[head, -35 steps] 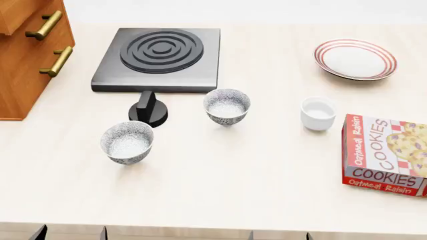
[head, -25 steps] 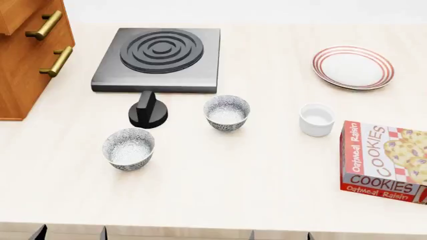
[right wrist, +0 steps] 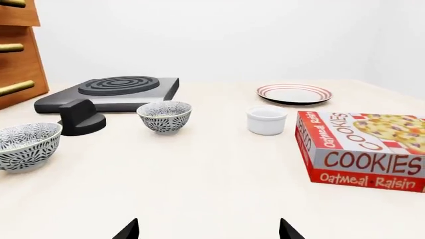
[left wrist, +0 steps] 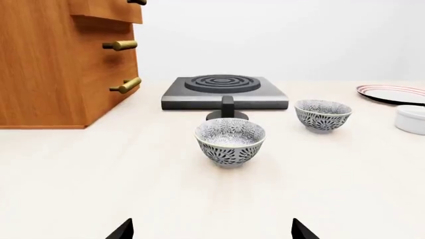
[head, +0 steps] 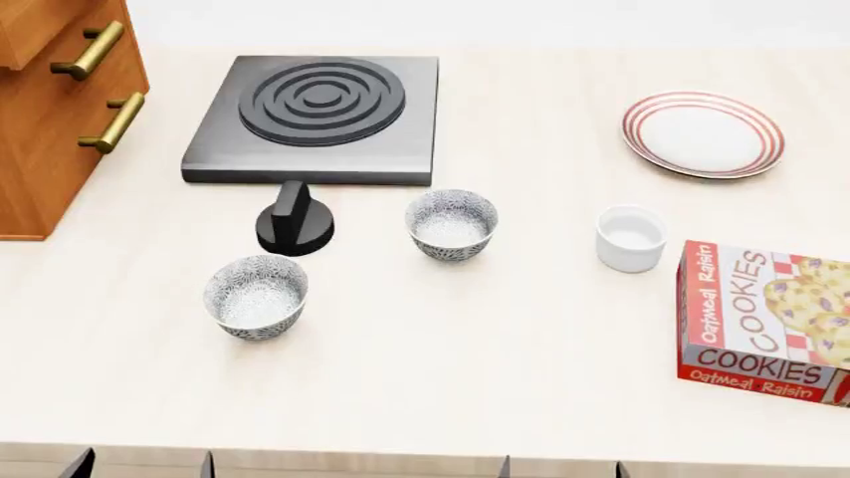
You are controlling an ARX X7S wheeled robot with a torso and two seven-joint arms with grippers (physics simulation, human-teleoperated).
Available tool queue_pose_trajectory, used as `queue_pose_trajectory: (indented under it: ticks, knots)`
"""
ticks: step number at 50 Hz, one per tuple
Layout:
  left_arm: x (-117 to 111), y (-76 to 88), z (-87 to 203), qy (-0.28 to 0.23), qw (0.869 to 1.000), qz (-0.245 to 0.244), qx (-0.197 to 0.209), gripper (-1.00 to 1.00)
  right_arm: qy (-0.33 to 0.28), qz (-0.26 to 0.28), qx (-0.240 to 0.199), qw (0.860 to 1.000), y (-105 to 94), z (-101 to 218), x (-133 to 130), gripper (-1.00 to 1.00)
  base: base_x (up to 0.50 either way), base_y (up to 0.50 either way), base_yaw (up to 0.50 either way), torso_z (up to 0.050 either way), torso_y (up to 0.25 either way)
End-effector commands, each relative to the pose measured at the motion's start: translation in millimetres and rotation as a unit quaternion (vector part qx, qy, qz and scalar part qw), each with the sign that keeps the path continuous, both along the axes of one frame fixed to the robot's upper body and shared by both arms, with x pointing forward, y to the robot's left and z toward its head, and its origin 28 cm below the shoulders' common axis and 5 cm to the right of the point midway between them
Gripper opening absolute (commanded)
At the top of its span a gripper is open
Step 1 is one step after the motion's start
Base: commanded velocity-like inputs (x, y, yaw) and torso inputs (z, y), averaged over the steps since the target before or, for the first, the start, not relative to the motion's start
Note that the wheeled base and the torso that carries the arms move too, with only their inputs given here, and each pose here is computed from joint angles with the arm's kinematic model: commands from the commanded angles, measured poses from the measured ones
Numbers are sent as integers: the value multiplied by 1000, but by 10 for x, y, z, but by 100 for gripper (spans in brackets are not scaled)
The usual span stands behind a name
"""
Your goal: Pick the akita bowl next to the ramekin and place it on the plate.
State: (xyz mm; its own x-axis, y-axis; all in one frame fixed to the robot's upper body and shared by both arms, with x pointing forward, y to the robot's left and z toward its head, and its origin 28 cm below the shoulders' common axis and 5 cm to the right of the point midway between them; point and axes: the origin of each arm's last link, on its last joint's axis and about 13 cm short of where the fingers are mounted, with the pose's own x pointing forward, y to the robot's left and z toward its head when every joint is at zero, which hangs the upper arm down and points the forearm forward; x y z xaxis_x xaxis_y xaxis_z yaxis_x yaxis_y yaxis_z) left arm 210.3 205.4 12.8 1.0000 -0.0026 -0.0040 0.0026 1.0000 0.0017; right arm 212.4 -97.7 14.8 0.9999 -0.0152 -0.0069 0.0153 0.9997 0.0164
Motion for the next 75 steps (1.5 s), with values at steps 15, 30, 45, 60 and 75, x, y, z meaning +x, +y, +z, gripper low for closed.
queue_pose_trajectory:
  ticks: [15, 30, 45, 60, 75]
  knots:
    - [4, 23, 125, -35, 999, 16, -23, 100, -33, -2, 10, 999, -3, 208, -35, 100, 0, 0, 0, 0, 0]
    - [-118, 0, 977, -127, 992, 4, -27, 100, -105, -6, -14, 994, 14, 962, -79, 100, 0, 0, 0, 0, 0]
    - [-309, 27, 1638, -213, 976, -15, -29, 100, -155, 5, -27, 988, 44, 1464, -205, 100, 0, 0, 0, 0, 0]
    - [-502, 13, 1921, -249, 966, -43, -48, 100, -199, 9, -33, 979, 73, 1759, -377, 100, 0, 0, 0, 0, 0]
    - [-531, 30, 1935, -255, 965, -40, -44, 100, -200, 11, -13, 980, 67, 1753, -374, 100, 8, 0, 0, 0, 0]
